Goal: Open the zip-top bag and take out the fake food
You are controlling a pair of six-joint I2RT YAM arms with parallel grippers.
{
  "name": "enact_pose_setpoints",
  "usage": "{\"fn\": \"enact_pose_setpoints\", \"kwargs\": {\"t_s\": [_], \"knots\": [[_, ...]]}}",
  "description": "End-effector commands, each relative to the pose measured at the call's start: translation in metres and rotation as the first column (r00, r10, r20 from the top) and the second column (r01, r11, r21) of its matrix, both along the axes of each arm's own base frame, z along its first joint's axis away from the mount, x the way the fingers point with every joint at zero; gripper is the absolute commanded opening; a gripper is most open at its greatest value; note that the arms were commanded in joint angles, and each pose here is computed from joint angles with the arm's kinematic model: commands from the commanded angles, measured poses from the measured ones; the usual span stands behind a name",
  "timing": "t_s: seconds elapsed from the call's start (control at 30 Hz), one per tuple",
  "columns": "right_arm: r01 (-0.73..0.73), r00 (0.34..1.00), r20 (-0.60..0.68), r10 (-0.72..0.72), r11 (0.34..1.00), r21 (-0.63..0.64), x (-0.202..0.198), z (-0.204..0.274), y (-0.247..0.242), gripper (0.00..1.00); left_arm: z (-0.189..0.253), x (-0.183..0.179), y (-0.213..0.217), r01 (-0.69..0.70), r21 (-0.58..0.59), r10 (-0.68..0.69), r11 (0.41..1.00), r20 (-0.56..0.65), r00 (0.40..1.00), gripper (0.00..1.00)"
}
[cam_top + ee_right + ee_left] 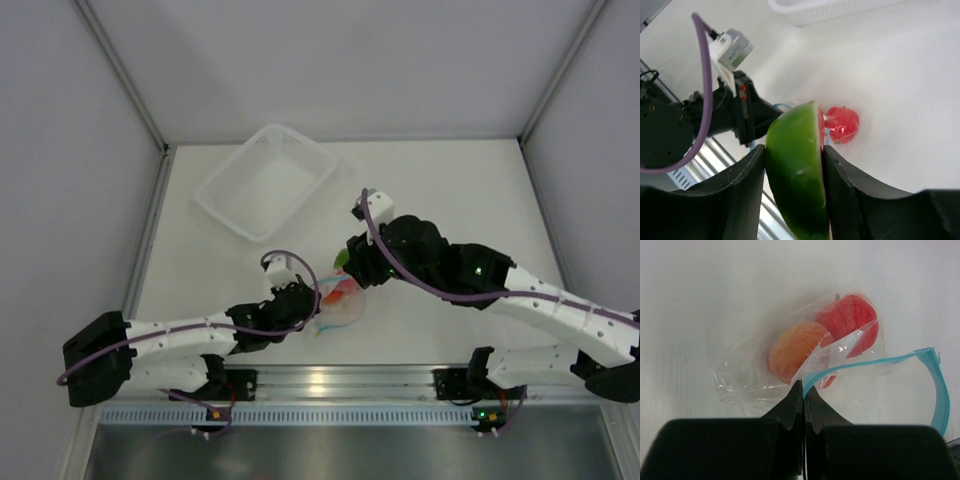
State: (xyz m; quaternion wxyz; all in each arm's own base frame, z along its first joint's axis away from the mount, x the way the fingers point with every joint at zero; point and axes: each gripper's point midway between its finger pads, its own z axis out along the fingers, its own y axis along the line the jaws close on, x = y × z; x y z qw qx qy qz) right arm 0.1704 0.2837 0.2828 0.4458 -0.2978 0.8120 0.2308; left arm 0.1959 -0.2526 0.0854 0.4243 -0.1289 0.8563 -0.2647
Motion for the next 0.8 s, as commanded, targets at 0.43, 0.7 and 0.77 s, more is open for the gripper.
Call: {"fn": "enact_pose_setpoints", "kwargs": {"t_s": [0.43,0.7,0.77], "knots": [[0.067,0.981,0.168,-0.096,0.983,0.172,0.111,0.072,0.034,0.0,0.006,-0.009,0.009,0.021,-0.052,-0.02,0.998,0.005,1.0,0.0],[0.048,0.975,0.2,-0.092,0.976,0.213,0.162,0.079,0.061,0.0,0.014,-0.006,0.013,0.013,-0.036,-0.012,0.999,0.028,1.0,0.0],[0.018,0.975,0.212,-0.063,0.978,0.208,0.173,0.077,0.075,0.0,0.017,-0.006,0.013,0.015,-0.034,-0.014,0.999,0.034,0.999,0.0]]}}
